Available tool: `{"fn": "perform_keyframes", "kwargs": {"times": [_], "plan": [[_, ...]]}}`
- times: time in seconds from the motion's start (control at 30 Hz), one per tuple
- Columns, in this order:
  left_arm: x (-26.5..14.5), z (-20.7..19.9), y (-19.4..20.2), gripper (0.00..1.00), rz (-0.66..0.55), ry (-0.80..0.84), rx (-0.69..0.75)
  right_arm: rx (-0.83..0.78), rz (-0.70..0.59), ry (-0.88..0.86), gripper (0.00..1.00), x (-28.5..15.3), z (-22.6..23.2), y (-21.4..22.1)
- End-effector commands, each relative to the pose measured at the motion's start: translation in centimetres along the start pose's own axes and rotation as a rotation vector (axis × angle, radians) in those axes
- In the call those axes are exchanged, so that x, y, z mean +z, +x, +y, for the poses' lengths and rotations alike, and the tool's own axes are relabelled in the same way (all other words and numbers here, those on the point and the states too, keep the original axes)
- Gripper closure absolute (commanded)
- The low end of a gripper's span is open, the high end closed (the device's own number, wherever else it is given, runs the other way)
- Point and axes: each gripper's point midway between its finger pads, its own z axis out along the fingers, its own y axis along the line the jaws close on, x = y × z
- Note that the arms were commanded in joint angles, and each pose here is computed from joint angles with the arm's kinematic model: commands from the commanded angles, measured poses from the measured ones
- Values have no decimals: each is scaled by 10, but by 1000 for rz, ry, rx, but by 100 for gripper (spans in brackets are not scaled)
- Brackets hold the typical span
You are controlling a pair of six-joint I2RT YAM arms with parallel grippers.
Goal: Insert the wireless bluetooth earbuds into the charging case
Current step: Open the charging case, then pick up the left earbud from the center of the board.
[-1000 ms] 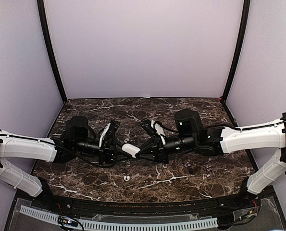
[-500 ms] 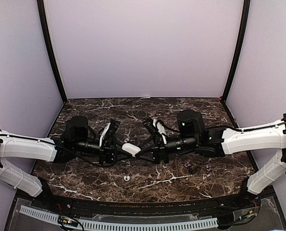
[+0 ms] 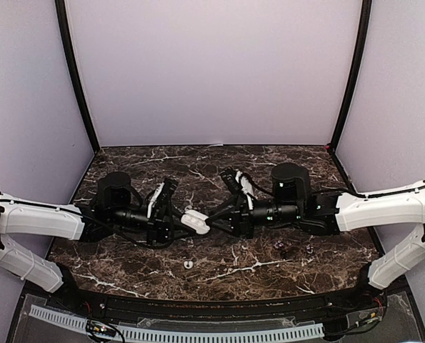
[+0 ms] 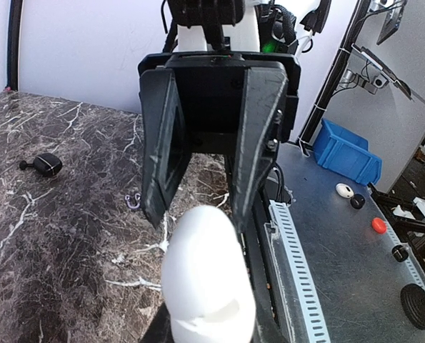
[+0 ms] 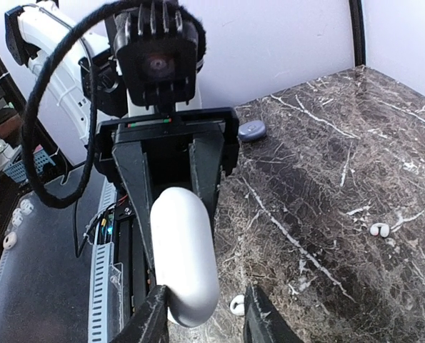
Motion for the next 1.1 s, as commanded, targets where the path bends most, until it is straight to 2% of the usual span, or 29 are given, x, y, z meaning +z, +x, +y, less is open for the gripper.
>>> {"fn": "perform_keyframes", "kwargs": {"times": [0.0,0.3,0.57,0.73,0.87,1.07], "plan": [[0,-9,-7,94,-12,48,37,21,-95,59,66,-14,-14,-21],[-2,-6,-8,94,-23,17,42,32,-105,70,65,-20,-18,-21],[-29,30,-19,94,-100,-193,-20,56,-159,124,62,-33,-34,-24],[-52,56,-18,94,-137,-346,-64,104,-96,174,63,-21,-55,-8],[-64,72,-12,94,-149,-451,-91,116,7,178,65,0,-67,12],[-95,104,0,94,-150,-689,-135,106,113,228,67,28,-90,38]]}}
